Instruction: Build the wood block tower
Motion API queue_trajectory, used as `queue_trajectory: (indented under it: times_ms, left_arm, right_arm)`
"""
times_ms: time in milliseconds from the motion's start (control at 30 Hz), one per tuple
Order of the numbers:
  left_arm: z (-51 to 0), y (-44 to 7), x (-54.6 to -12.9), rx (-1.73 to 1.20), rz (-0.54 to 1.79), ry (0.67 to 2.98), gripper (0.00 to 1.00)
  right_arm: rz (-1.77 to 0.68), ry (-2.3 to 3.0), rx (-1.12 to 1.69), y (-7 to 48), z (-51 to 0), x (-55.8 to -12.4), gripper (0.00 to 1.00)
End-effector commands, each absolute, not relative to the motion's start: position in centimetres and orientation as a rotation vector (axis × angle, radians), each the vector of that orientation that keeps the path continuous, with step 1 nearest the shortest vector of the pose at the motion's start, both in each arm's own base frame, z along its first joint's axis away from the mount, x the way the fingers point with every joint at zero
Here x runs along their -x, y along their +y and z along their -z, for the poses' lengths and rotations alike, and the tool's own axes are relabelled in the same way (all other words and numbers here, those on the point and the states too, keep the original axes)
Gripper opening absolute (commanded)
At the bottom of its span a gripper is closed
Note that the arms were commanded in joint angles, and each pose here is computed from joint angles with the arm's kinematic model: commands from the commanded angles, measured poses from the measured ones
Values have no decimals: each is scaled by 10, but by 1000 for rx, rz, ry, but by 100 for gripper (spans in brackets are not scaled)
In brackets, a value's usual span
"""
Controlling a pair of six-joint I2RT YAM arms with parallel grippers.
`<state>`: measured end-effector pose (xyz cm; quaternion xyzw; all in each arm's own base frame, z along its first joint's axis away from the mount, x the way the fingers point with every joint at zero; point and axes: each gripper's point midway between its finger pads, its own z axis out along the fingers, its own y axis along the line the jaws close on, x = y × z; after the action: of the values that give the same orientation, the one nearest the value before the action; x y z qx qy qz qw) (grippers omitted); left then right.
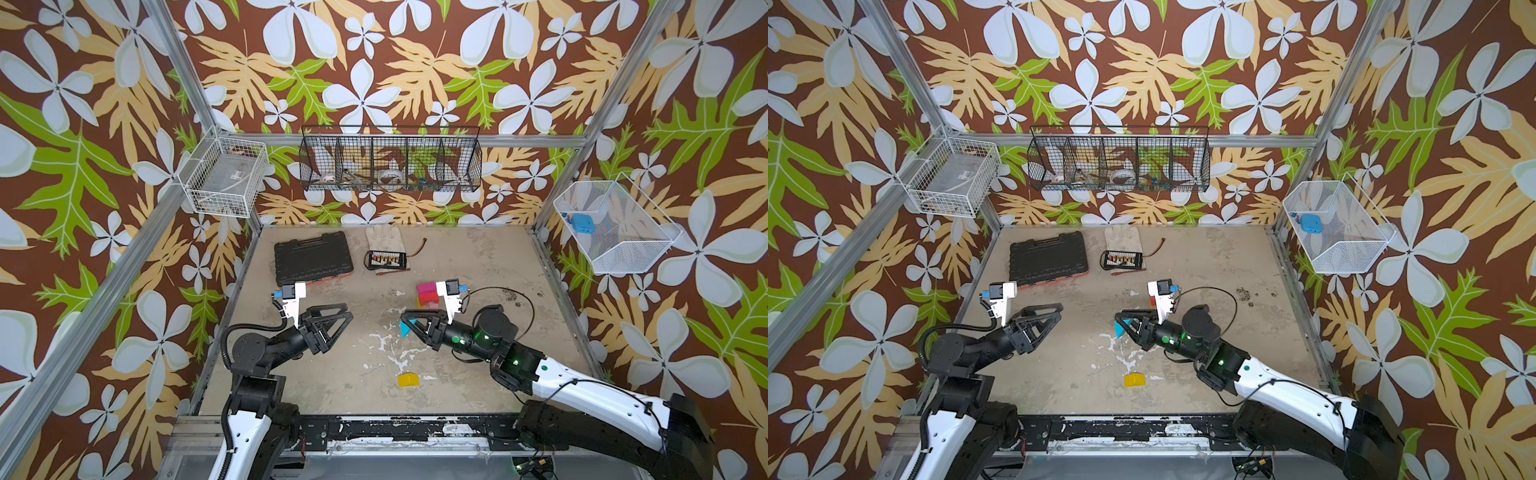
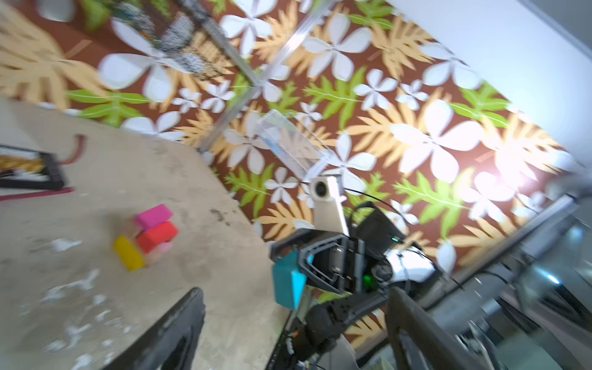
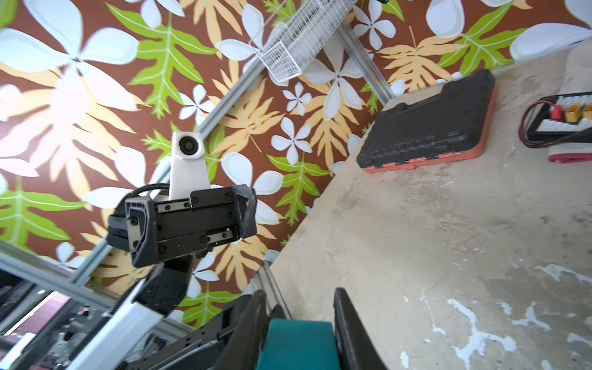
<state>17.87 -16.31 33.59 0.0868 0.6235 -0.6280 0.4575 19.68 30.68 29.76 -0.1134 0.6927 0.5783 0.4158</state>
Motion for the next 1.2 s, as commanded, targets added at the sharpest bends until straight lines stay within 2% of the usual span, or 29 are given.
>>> queue_trajectory:
  times_ms: [0, 167, 300, 433, 600, 833, 1167]
  left_arm:
    - [-361, -175, -153, -307, 1699, 1409, 79]
    - [-350, -207, -151, -353, 1793, 1415, 78]
    - [-356, -212, -162, -258, 1814, 1404, 77]
    - [-364, -215, -175, -197, 1842, 1406, 70]
    - [-379, -220, -173, -222, 1933, 1368, 65]
    - [-386, -221, -170, -243, 1930, 1376, 62]
    - [-382, -227, -168, -280, 1910, 1442, 45]
  right_arm:
    - [-1613, 1494, 198, 292, -354, -189, 0]
    - [-1743, 1361, 219, 292, -384, -176, 0]
    - [-1755, 1254, 143, 278, -391, -180, 0]
    - [-1786, 1172, 72, 268, -400, -183, 0]
    - [-1832, 1158, 51, 284, -407, -183, 0]
    - [-1873, 1196, 79, 318, -409, -190, 0]
    - [-1874, 1260, 94, 343, -395, -196, 0]
